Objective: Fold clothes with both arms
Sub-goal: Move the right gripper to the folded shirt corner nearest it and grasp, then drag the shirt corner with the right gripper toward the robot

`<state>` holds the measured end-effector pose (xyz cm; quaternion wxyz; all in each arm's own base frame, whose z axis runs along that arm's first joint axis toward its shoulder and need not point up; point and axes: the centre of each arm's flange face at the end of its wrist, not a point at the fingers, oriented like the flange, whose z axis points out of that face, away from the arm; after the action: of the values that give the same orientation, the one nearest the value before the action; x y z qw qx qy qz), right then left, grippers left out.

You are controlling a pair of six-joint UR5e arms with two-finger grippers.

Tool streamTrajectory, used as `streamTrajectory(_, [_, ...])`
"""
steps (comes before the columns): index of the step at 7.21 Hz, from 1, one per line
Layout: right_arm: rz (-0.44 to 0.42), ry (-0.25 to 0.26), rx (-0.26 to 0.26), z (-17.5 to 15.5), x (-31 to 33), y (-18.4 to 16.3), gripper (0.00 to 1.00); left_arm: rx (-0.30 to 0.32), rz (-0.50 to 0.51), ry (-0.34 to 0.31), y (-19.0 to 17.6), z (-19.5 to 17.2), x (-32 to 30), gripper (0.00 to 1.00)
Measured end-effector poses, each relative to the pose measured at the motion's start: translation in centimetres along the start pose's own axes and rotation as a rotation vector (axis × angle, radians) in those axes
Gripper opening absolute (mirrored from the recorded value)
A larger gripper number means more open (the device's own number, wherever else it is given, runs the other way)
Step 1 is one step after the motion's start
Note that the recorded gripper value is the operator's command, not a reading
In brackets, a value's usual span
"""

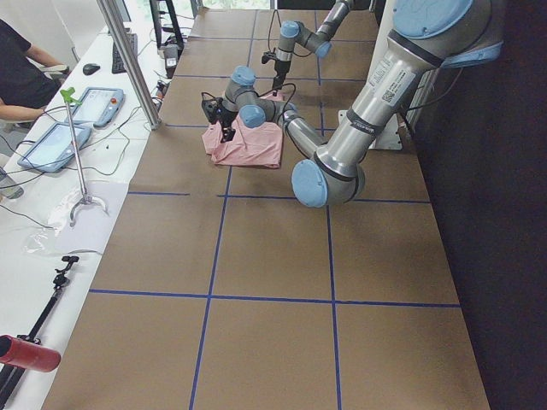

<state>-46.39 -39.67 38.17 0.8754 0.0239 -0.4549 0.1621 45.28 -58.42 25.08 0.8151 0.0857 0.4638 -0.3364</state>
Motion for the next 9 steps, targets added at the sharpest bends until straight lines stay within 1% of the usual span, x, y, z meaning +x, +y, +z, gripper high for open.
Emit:
streamTrajectory(2, [-0.001, 0.021, -0.001, 0.26, -0.36, 0.04, 0.82, -0.002, 0.001, -0.001, 0.06, 0.02, -0.07, 1.0])
streamTrajectory(3, [-0.003, 0.029, 0.0, 0.34, -0.47, -0.02, 0.76, -0.002, 0.001, -0.001, 0.07, 0.04, -0.1, 1.0])
streamTrajectory(4, [-0.005, 0.033, 0.001, 0.44, -0.48, -0.1, 0.32, -0.002, 0.0, -0.002, 0.06, 0.09, -0.19, 1.0])
streamTrajectory(5, [-0.006, 0.036, 0.002, 0.53, -0.45, -0.17, 0.0, -0.002, 0.0, -0.003, 0.05, 0.12, -0.25, 1.0])
streamTrajectory(9, [-0.001, 0.047, 0.0, 0.29, -0.71, -0.84, 0.0, -0.001, 0.0, -0.006, 0.0, 0.26, -0.54, 1.0])
